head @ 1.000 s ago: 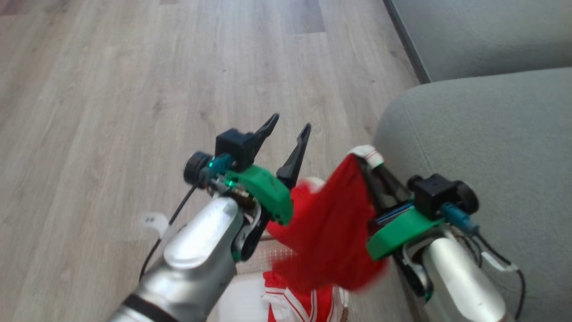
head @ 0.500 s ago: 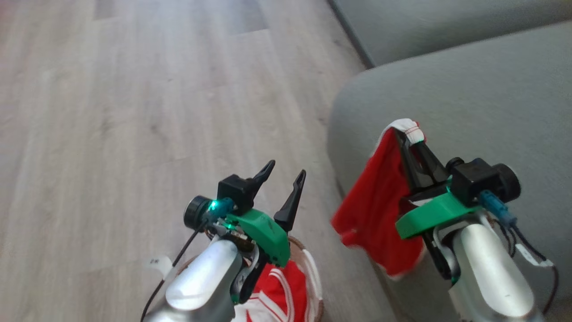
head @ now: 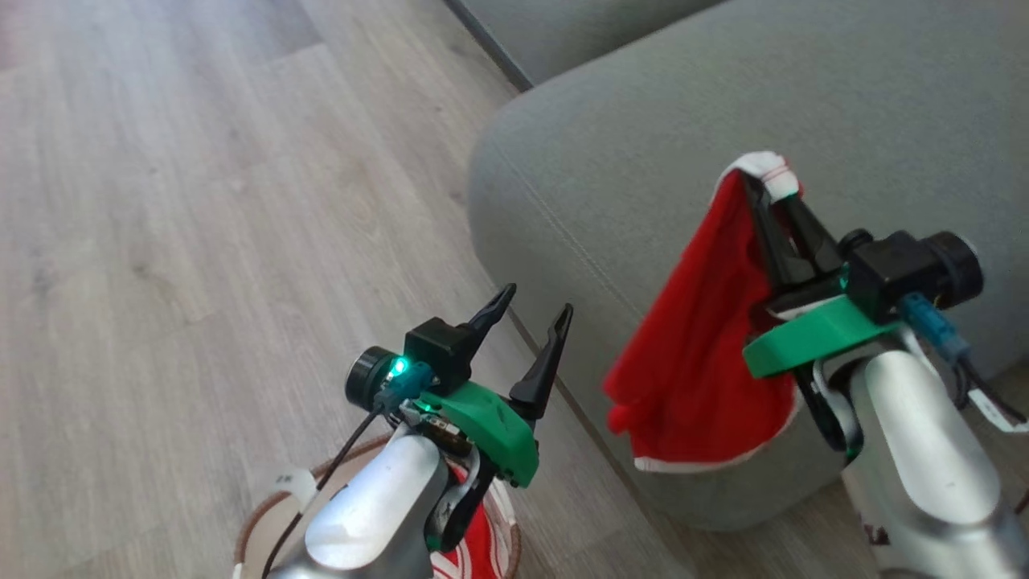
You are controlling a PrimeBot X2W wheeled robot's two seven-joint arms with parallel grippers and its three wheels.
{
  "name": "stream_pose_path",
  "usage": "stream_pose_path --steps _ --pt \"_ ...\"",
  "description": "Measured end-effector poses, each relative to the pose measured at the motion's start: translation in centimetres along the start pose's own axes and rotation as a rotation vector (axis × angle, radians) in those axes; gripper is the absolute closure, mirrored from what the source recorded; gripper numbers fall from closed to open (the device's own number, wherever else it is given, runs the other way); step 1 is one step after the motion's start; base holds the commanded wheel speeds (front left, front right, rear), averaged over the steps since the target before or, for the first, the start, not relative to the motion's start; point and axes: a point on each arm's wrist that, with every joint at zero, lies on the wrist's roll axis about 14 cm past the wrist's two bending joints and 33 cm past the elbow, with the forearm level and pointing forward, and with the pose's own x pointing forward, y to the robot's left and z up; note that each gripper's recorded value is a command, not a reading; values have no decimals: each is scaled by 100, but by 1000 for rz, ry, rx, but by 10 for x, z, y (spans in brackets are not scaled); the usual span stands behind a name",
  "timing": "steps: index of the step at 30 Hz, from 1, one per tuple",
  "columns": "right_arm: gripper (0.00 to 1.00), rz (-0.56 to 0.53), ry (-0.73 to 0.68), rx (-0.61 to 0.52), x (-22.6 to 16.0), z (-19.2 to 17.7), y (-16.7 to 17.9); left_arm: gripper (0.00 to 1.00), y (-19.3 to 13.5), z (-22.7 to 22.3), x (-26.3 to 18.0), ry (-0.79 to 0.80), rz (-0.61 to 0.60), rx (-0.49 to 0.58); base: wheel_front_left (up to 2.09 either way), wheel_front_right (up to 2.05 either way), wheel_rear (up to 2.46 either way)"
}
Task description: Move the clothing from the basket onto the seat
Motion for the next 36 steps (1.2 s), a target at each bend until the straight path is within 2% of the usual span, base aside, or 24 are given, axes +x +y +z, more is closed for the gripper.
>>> stream_pose_path --steps 8,17,26,32,36 --pt "100 28 40 -60 16 -10 -9 0 -2 -10 2 14 -21 -14 0 0 0" --pt "100 40 -6 -89 96 12 -27 0 27 -20 -3 17 41 9 0 0 0" --pt "100 14 -65 -183 208 38 -53 0 98 -36 3 9 134 20 0 0 0" --pt "100 -53 -58 -258 257 24 -82 0 140 -59 1 21 194 0 0 0 0" --pt "100 -108 -56 -266 281 5 -95 0 162 -70 1 19 222 -10 0 0 0"
